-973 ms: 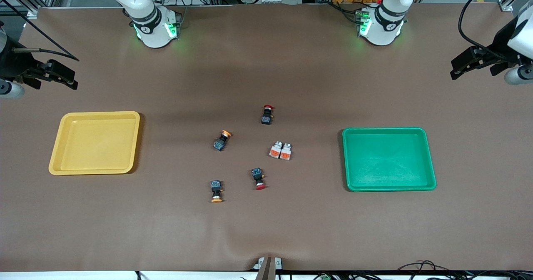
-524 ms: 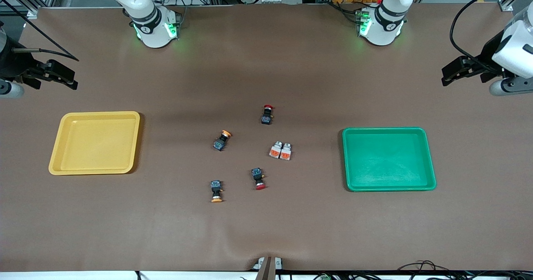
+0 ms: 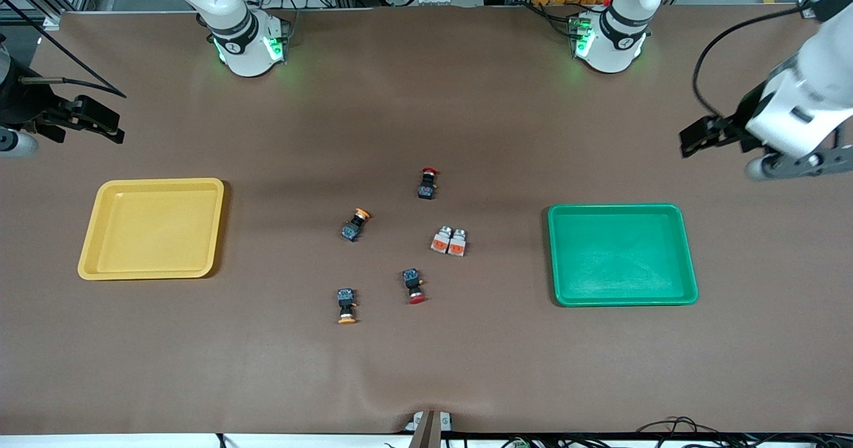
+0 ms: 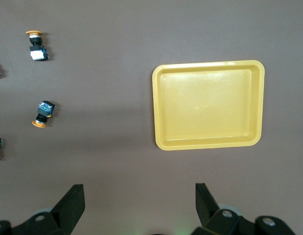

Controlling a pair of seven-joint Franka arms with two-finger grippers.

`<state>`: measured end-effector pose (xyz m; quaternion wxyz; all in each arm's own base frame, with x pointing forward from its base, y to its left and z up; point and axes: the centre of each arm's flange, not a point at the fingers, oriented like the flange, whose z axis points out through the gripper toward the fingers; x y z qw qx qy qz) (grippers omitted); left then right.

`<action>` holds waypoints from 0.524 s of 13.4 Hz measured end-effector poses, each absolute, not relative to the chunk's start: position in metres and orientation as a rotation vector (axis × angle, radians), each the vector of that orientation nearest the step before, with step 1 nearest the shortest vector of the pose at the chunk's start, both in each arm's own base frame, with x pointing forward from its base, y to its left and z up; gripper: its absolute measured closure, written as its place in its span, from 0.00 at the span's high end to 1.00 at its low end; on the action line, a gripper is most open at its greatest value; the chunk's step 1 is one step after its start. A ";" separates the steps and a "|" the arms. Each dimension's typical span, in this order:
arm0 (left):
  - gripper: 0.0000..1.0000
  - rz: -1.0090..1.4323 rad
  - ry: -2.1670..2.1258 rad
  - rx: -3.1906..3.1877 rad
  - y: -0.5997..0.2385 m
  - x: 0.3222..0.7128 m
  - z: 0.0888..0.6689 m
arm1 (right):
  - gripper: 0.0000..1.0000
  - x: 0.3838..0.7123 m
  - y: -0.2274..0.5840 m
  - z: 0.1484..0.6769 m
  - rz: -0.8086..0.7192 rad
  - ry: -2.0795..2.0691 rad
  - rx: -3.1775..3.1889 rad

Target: Place green and yellow buttons in trays

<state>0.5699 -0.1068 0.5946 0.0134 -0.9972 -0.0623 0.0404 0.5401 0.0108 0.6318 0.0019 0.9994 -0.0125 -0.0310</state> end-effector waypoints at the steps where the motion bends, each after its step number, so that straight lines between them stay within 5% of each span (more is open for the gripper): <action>1: 1.00 0.138 -0.250 -3.102 -0.121 0.574 0.583 | 1.00 0.540 0.011 0.632 -0.097 -0.040 3.136; 7: 1.00 0.219 -0.632 -3.056 -0.221 0.600 0.470 | 1.00 0.540 0.010 0.632 -0.097 -0.042 3.136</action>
